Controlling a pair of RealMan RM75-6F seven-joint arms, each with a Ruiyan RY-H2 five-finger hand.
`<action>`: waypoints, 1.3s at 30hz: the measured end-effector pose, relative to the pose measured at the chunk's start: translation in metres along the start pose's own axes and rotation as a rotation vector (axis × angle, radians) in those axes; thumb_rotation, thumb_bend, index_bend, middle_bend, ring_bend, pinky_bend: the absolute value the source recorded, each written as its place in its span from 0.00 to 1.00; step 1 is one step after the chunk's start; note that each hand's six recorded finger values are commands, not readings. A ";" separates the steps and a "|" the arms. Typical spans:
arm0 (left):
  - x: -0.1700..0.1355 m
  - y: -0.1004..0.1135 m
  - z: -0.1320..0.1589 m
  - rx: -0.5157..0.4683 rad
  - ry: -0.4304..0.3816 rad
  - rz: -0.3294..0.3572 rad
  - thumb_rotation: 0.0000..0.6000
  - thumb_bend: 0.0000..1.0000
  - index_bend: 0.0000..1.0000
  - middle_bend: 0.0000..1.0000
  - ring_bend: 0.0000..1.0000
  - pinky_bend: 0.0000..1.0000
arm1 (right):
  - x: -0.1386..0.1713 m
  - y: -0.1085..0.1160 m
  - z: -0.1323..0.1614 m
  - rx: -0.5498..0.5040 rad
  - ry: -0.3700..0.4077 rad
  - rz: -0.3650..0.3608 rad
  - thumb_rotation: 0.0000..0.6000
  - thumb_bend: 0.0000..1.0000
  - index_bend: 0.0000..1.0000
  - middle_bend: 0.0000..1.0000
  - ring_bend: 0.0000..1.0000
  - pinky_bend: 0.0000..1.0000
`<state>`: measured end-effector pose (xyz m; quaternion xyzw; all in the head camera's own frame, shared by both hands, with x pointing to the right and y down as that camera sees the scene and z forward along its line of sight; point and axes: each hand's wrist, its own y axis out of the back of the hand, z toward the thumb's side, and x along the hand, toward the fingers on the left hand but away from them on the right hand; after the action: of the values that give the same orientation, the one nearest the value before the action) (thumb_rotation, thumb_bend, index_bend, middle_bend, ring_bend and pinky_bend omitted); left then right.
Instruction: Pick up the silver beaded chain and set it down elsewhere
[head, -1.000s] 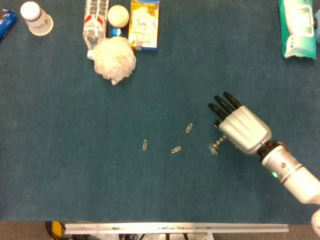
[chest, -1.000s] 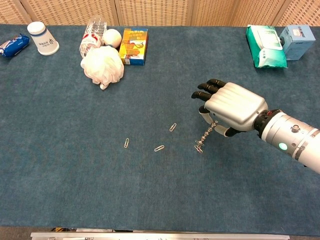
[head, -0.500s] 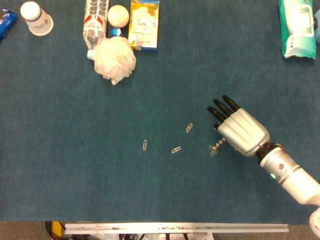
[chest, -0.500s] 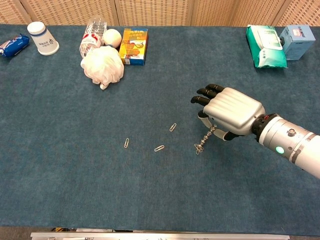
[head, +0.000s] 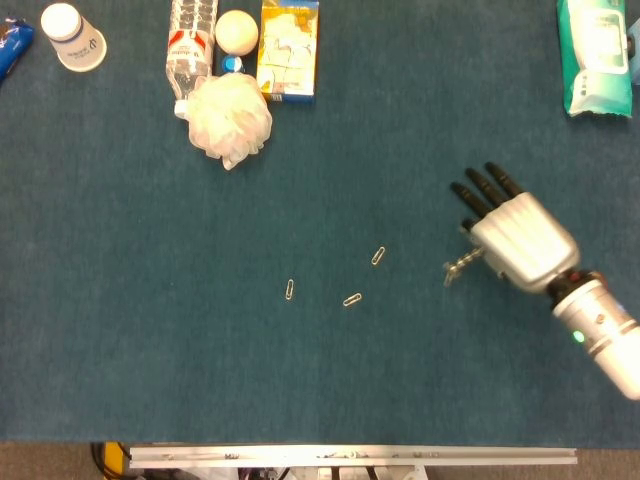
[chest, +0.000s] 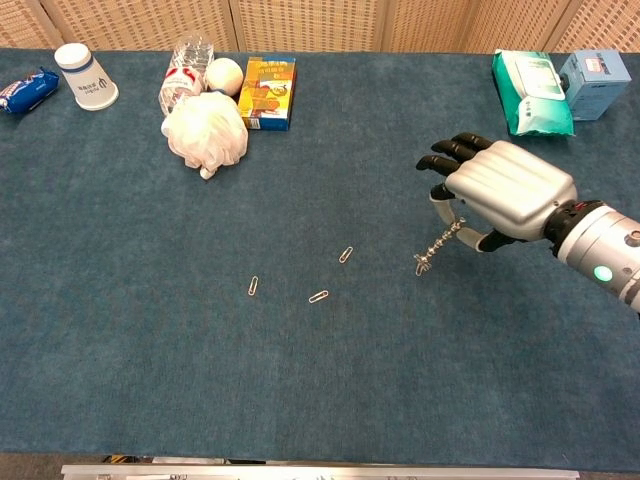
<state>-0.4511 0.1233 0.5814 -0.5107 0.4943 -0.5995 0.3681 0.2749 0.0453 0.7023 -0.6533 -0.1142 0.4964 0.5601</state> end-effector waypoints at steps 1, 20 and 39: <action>0.000 0.000 0.000 0.001 0.000 -0.001 1.00 0.15 0.39 0.30 0.15 0.32 | 0.001 -0.001 -0.006 -0.006 -0.016 0.001 1.00 0.36 0.64 0.14 0.01 0.08; 0.001 -0.004 0.001 0.011 0.002 -0.011 1.00 0.15 0.39 0.30 0.15 0.32 | 0.005 -0.039 -0.065 -0.088 -0.190 0.047 1.00 0.35 0.60 0.14 0.01 0.08; 0.003 -0.009 0.004 0.021 -0.009 -0.025 1.00 0.15 0.39 0.30 0.15 0.32 | 0.045 -0.036 -0.092 -0.144 -0.276 -0.022 1.00 0.21 0.07 0.14 0.01 0.08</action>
<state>-0.4469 0.1214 0.5910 -0.5156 0.4800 -0.6068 0.3682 0.3830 0.0329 0.6983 -0.6162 -0.2326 0.5658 0.4961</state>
